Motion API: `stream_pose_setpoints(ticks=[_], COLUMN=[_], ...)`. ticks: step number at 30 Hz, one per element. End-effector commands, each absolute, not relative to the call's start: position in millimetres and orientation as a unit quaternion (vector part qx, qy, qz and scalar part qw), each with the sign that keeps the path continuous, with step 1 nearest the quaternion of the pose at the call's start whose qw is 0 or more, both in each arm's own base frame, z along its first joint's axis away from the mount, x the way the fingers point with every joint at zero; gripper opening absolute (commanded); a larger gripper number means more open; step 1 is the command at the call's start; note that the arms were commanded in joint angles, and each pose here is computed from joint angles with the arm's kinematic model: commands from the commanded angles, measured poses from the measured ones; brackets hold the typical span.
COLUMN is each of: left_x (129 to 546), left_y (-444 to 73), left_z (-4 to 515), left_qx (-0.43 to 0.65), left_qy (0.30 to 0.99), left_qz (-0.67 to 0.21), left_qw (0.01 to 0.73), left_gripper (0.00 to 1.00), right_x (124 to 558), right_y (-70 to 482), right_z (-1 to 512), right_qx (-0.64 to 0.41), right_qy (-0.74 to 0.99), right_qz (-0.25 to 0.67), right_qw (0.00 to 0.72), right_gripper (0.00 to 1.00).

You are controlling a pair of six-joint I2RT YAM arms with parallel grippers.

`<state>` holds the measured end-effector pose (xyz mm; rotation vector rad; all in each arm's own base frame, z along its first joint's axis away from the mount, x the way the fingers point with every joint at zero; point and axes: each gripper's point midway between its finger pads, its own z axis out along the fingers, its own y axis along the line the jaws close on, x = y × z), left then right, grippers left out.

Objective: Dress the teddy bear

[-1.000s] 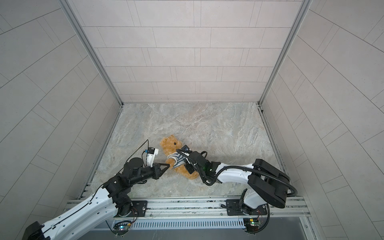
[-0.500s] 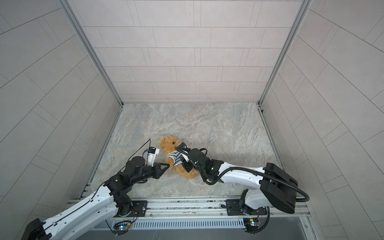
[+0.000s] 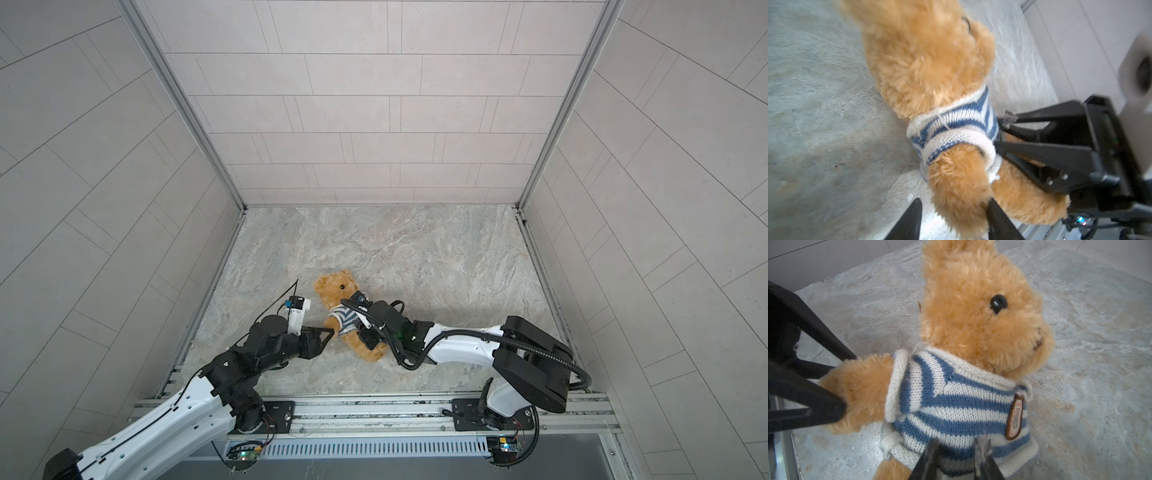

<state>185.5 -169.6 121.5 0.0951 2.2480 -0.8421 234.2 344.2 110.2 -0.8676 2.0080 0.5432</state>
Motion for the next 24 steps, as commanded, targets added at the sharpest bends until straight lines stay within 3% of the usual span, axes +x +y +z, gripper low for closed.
stream_pose_setpoints(ticks=[1,4,8,14,17,21,24], left_x=[193,197,205,214,215,217,219], left_y=[-160,-161,-168,-182,-185,-187,-191], left_z=[164,166,146,145,135,119,114], left_qx=[0.023,0.018,0.012,0.036,0.041,0.037,0.037], left_qy=[0.847,0.852,0.873,0.871,0.880,0.890,0.890], left_qz=[-0.326,-0.319,-0.294,-0.278,-0.268,-0.258,-0.262], left_qw=[0.420,0.414,0.389,0.404,0.391,0.375,0.371], left_gripper=[0.72,0.78,0.77,0.74,0.72,0.70,0.71], right_x=[229,225,218,219,222,228,242], right_y=[352,358,368,343,327,304,284], right_z=[116,121,135,142,151,159,160], right_qx=[-0.337,-0.329,-0.321,-0.302,-0.299,-0.284,-0.265], right_qy=[0.800,0.793,0.775,0.784,0.792,0.806,0.824], right_qz=[0.244,0.271,0.321,0.299,0.270,0.252,0.227], right_qw=[0.432,0.436,0.439,0.454,0.459,0.455,0.445], right_gripper=[0.33,0.33,0.33,0.36,0.40,0.55,0.60])
